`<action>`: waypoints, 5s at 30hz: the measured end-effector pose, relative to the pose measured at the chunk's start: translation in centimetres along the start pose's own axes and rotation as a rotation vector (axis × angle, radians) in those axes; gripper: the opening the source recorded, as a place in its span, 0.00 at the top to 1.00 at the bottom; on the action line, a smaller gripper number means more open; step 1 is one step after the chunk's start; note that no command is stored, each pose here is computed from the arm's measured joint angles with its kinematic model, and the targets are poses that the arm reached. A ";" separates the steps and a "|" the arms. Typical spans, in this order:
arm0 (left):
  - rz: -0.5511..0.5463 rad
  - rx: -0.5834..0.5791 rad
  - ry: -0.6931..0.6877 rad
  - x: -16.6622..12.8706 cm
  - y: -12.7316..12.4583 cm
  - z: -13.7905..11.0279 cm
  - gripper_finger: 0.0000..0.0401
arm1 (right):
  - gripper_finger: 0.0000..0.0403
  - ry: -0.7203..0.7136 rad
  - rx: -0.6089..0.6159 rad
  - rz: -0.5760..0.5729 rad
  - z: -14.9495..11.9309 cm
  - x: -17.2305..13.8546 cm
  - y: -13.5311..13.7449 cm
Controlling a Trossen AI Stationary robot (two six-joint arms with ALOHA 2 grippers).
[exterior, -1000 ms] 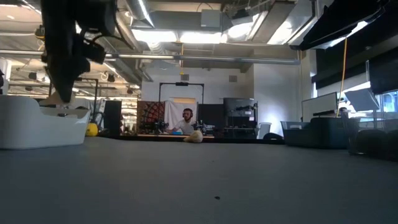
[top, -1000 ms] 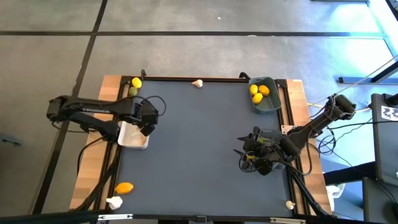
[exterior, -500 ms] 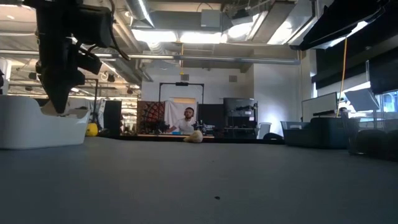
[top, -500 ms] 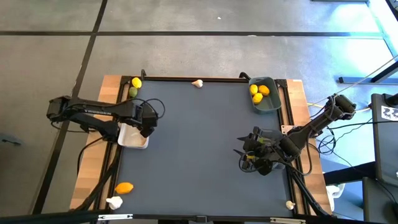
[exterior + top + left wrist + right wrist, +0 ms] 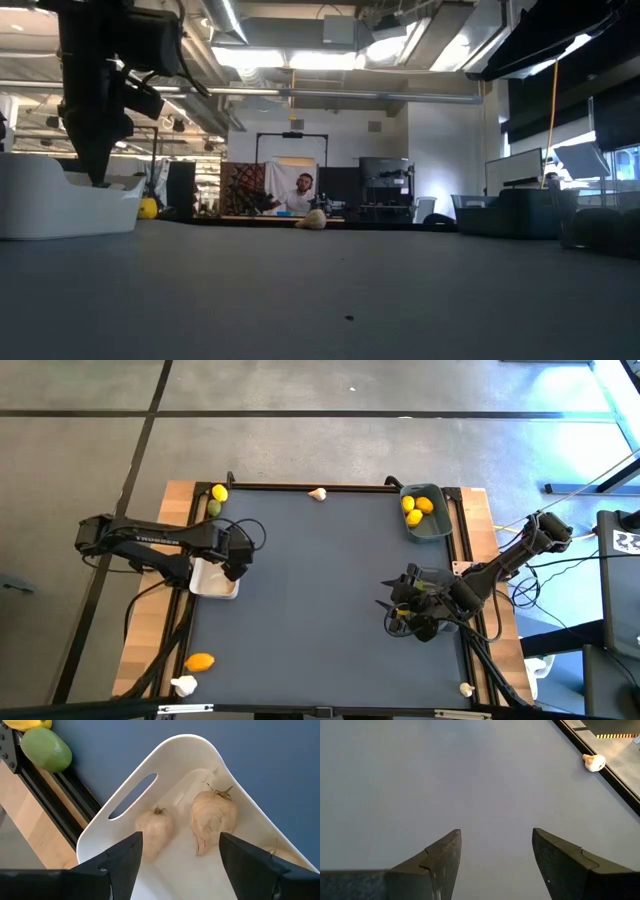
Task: Sort produce into baskets
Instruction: Put the garlic into the white bin
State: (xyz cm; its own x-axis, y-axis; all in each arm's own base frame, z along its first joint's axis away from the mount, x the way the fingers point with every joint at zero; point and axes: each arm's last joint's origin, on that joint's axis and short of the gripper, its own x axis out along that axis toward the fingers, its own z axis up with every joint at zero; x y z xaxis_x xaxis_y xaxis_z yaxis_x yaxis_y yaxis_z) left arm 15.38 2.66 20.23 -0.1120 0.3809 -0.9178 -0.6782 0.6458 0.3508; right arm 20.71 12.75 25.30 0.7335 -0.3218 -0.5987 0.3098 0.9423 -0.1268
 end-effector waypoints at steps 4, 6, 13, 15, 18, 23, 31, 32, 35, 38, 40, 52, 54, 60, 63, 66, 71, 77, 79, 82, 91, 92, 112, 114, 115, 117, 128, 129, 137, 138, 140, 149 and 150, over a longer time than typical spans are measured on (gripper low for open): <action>-0.029 -0.006 -0.036 -1.2 0.0 0.8 0.36 | 0.40 0.000 0.000 0.000 0.0 0.0 0.0; -0.055 0.000 -0.072 -2.2 0.0 1.4 0.36 | 0.40 0.000 0.000 0.000 0.0 0.0 0.0; -0.214 0.035 -0.344 -5.2 -0.9 4.6 0.36 | 0.40 -0.003 0.003 0.001 0.0 0.0 0.0; -0.252 0.047 -0.425 -5.6 -1.3 5.4 0.36 | 0.40 -0.003 0.003 0.001 0.0 0.0 0.0; -0.284 0.074 -0.537 -6.1 -1.6 6.5 0.36 | 0.40 -0.003 0.003 0.000 0.0 0.0 0.0; -0.274 0.112 -0.643 -6.0 -1.6 8.3 0.36 | 0.40 -0.004 0.003 0.000 0.0 0.0 0.0; -0.248 0.141 -0.631 -3.5 -1.9 11.2 0.36 | 0.40 -0.010 0.004 -0.007 0.1 0.0 0.0; -0.257 0.149 -0.614 -3.0 -1.9 11.5 0.36 | 0.40 -0.011 0.005 -0.007 0.1 0.0 0.0; -0.285 0.171 -0.576 -1.4 -2.0 12.6 0.36 | 0.40 -0.019 0.015 0.000 0.2 0.0 0.1; -0.288 0.187 -0.548 0.4 -2.0 13.8 0.36 | 0.40 -0.035 0.034 0.012 0.4 0.0 0.2; -0.291 0.197 -0.547 1.5 -1.8 14.6 0.36 | 0.40 -0.042 0.043 0.017 0.5 0.0 0.3; -0.323 0.199 -0.577 7.0 0.0 18.6 0.36 | 0.40 -0.094 0.036 -0.084 0.9 0.5 -0.4; -0.310 0.216 -0.574 7.6 0.2 19.5 0.36 | 0.40 -0.091 0.038 -0.108 1.3 0.9 -0.9; -0.262 0.287 -0.598 8.6 0.8 22.7 0.36 | 0.40 -0.074 0.047 -0.163 2.1 2.3 -2.4; -0.233 0.330 -0.612 9.1 1.2 24.2 0.36 | 0.40 -0.067 0.064 -0.195 2.4 2.9 -3.2; -0.216 0.320 -0.618 9.8 1.8 25.8 0.36 | 0.40 -0.062 0.083 -0.222 2.6 3.3 -3.8; -0.184 0.357 -0.609 11.6 2.5 27.8 0.36 | 0.40 -0.055 0.109 -0.256 2.9 3.9 -4.7; -0.230 0.379 -0.600 13.8 2.8 29.0 0.36 | 0.40 -0.072 0.138 -0.261 3.3 4.1 -4.9; -0.252 0.381 -0.604 14.4 3.0 29.2 0.36 | 0.40 -0.079 0.143 -0.261 3.3 4.1 -4.9; -0.273 0.389 -0.598 15.1 3.3 29.3 0.36 | 0.40 -0.093 0.157 -0.255 3.5 4.1 -4.8; -0.353 0.431 -0.628 16.0 3.9 29.3 0.50 | 0.40 -0.102 0.164 -0.253 3.6 4.1 -4.8; -0.349 0.444 -0.633 16.0 3.8 29.4 0.52 | 0.40 -0.102 0.163 -0.253 3.6 4.1 -4.7; -0.345 0.567 -0.677 15.3 1.7 29.4 0.68 | 0.40 -0.034 0.096 -0.285 2.5 6.4 -3.5; -0.361 0.550 -0.672 15.5 1.7 29.4 0.70 | 0.40 -0.028 0.090 -0.287 2.3 6.6 -3.4; -0.364 0.542 -0.666 15.5 1.8 29.4 0.71 | 0.40 -0.027 0.088 -0.288 2.3 6.6 -3.4; -0.365 0.538 -0.666 15.6 1.9 29.4 0.75 | 0.40 -0.027 0.089 -0.288 2.3 6.7 -3.4; -0.365 0.542 -0.667 15.6 1.9 29.4 0.99 | 0.40 -0.024 0.089 -0.283 2.3 6.7 -3.3; -0.364 0.545 -0.667 15.6 1.9 29.4 0.98 | 0.40 -0.024 0.089 -0.283 2.3 6.7 -3.3; -0.355 0.540 -0.658 15.4 2.0 29.3 1.00 | 0.40 -0.024 0.089 -0.283 2.3 6.7 -3.3; -0.353 0.541 -0.650 15.3 2.0 29.3 1.00 | 0.40 -0.023 0.089 -0.282 2.3 6.7 -3.3; -0.353 0.542 -0.645 14.8 2.1 29.2 1.00 | 0.40 -0.023 0.089 -0.282 2.3 6.7 -3.3; -0.354 0.567 -0.665 10.2 2.7 28.6 1.00 | 0.40 -0.021 0.086 -0.281 2.3 6.7 -3.3; -0.356 0.575 -0.667 9.6 2.7 28.5 1.00 | 0.40 -0.018 0.086 -0.276 2.3 6.7 -3.3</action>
State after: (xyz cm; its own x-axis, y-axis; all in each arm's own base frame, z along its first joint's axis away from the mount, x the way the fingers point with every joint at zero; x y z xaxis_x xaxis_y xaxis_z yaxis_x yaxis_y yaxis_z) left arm 33.17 26.88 17.68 0.5905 0.2837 -0.7556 -0.1109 0.9558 0.2722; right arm 25.95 7.24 23.51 0.6248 -0.5674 -0.5363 0.5491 0.8077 -0.2149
